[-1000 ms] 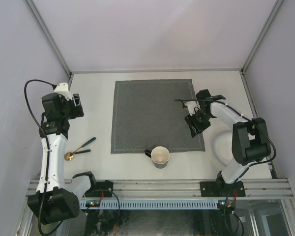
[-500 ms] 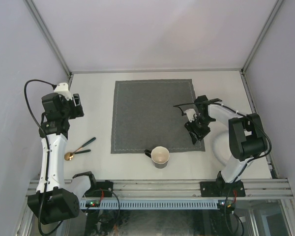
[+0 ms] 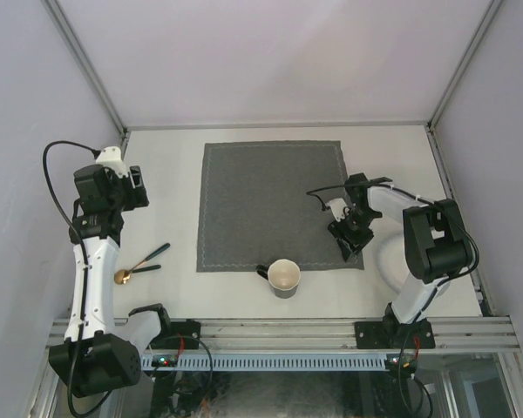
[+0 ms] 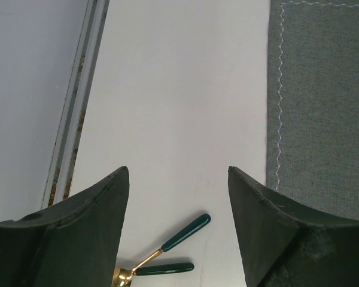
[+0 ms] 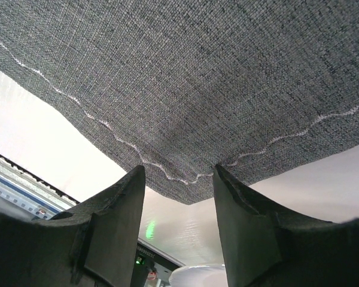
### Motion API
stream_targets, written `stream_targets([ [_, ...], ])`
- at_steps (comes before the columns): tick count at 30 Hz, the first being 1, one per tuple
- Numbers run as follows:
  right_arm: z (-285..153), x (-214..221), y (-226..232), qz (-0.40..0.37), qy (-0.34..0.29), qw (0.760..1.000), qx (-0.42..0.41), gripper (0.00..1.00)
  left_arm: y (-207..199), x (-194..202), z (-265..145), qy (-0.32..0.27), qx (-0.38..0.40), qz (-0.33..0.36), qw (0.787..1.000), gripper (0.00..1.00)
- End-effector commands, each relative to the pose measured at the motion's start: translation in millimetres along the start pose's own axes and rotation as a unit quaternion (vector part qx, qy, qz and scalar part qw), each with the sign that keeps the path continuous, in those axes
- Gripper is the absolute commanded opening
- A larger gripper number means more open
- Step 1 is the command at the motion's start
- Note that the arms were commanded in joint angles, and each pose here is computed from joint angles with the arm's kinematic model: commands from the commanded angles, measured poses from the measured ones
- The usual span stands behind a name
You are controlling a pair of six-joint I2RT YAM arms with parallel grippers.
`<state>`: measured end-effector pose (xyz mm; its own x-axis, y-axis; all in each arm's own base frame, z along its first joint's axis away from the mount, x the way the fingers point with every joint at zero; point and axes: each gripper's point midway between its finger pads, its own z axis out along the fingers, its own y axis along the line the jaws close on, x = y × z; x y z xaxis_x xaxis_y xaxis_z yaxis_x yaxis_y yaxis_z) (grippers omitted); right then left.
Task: Set the dinner table for one person
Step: Flatten out the napkin at the center of the board.
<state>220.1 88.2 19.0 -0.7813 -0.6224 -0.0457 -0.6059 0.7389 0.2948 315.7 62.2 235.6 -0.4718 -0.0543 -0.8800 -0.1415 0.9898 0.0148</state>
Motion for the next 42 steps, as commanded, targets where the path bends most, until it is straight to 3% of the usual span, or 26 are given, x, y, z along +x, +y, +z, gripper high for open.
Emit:
stream_targets([
  [1, 6, 21, 1, -0.009, 0.033, 0.999, 0.001, 0.50, -1, -10, 2, -0.022, 0.004, -0.008, 1.000, 0.71],
  [10, 9, 35, 3, -0.012, 0.053, 0.999, -0.001, 0.50, -1, -9, 3, -0.020, 0.005, -0.009, 1.000, 0.71],
  [13, -3, 10, 1, -0.017, -0.004, 1.000, 0.011, 0.50, -2, -8, 4, -0.020, 0.006, -0.011, 1.000, 0.71],
  [16, -37, -37, 2, -0.031, -0.101, 0.994, 0.025, 0.50, -2, -7, 5, -0.018, 0.006, -0.011, 1.000, 0.71],
  [22, -113, -122, -13, -0.039, -0.259, 0.961, 0.088, 0.51, -1, -9, 3, -0.021, 0.004, -0.009, 1.000, 0.71],
  [26, -143, -152, -37, -0.011, -0.300, 0.946, 0.120, 0.51, -4, -4, 2, -0.020, 0.012, -0.006, 1.000, 0.71],
  [32, -156, -180, -71, 0.030, -0.312, 0.939, 0.141, 0.51, -14, 5, 16, 0.001, 0.044, -0.007, 0.999, 0.71],
  [37, -158, -170, -94, 0.069, -0.295, 0.939, 0.162, 0.49, -25, 5, 33, 0.042, 0.076, -0.017, 0.996, 0.69],
  [42, -164, -100, -123, 0.133, -0.284, 0.929, 0.196, 0.49, -23, 1, 27, 0.022, 0.070, -0.012, 0.997, 0.69],
])
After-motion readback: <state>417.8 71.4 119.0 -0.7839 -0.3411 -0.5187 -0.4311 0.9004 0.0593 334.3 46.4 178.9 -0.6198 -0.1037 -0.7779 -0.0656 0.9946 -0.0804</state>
